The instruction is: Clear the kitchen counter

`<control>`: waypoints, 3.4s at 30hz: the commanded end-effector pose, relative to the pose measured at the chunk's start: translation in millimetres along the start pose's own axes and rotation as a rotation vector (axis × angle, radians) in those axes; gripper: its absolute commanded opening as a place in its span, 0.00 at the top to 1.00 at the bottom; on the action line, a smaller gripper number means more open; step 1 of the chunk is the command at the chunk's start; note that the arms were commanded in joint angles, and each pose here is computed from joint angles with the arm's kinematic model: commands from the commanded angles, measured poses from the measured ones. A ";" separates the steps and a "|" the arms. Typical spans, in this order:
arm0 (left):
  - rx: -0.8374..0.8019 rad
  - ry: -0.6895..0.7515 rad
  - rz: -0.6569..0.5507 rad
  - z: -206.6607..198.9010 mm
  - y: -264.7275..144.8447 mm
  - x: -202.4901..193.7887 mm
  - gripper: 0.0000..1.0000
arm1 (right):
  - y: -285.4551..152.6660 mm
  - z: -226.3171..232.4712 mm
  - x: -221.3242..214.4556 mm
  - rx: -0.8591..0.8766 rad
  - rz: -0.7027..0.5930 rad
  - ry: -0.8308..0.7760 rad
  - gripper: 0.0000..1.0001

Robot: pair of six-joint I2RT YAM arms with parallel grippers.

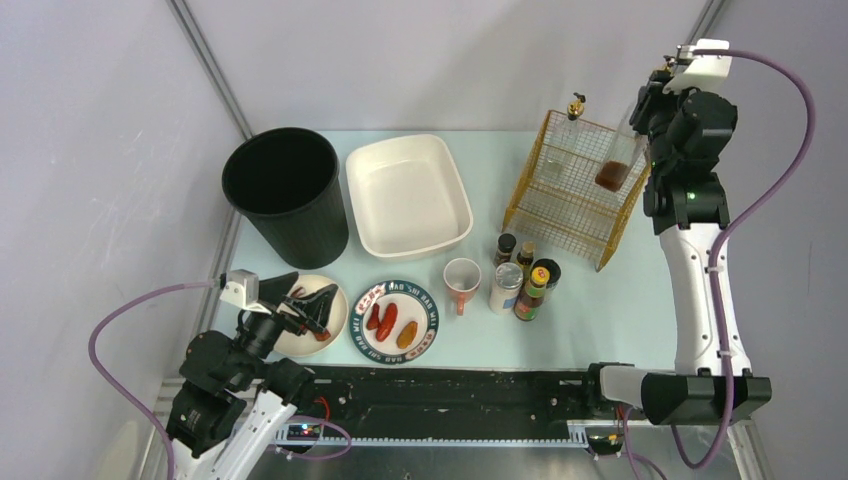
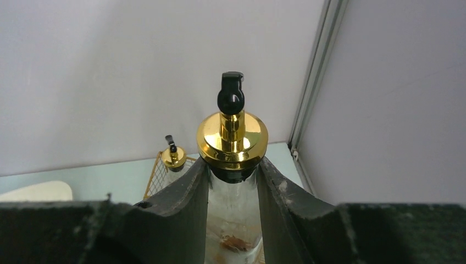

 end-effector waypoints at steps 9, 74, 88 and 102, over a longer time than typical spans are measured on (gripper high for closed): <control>-0.007 0.018 -0.025 -0.5 1.8 4.2 0.02 | 35.0 -7.3 56.4 0.054 -0.237 0.039 1.00; -0.021 0.023 -0.017 -2.3 2.5 2.6 0.02 | 102.2 -11.4 -145.5 0.136 0.112 0.016 1.00; -0.019 0.023 -0.019 -2.0 2.4 2.9 0.02 | 103.9 -17.3 -173.7 0.079 0.194 0.063 0.72; -0.022 0.023 -0.021 -2.3 1.9 3.1 0.02 | 98.7 -12.7 -177.5 0.029 0.216 0.020 0.40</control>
Point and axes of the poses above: each gripper's point midway between its finger pads, its own y axis out along the fingers, its own z axis along the line the jaws close on, x = y × z, the point moved 3 cm from there along -y, back along the fingers, and after that the axes turned 7 degrees about y, right-handed, at the moved point
